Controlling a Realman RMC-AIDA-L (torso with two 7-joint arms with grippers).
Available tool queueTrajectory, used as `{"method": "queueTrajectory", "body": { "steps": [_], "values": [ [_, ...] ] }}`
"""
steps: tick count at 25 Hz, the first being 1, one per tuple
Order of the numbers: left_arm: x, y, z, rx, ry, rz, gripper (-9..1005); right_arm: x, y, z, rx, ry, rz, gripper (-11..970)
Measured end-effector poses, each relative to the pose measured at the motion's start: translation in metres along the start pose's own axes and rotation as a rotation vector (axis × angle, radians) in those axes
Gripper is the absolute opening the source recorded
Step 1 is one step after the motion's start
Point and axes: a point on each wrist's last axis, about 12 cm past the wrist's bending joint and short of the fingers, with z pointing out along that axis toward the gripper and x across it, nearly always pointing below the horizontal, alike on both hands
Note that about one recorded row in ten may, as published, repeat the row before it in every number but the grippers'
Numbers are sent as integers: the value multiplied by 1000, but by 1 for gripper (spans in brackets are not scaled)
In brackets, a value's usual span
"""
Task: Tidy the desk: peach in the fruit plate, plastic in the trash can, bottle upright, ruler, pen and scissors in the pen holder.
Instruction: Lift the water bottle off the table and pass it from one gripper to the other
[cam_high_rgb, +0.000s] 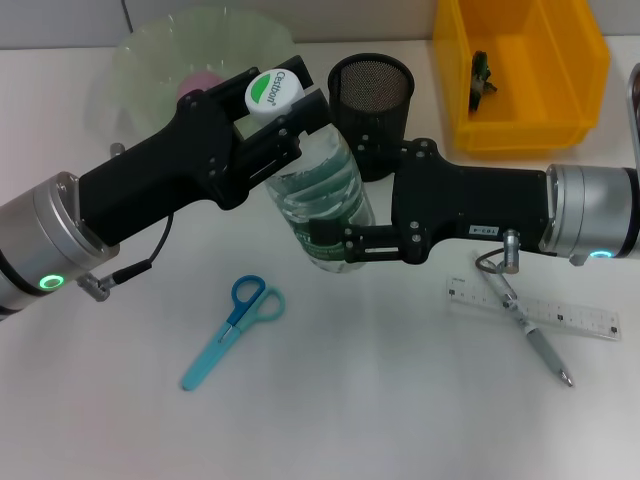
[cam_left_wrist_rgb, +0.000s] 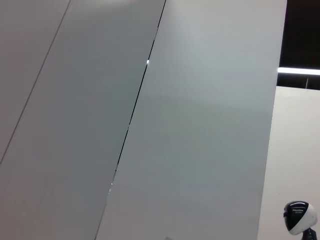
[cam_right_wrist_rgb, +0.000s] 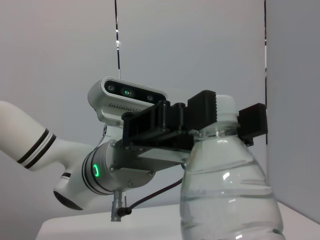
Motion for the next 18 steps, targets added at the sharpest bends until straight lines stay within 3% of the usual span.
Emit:
{"method": "queueTrajectory", "body": {
  "steps": [18],
  "values": [
    [-2,2,4,6,1,7,444,-5,-4,6,-10,0,-2,820]
  ]
}}
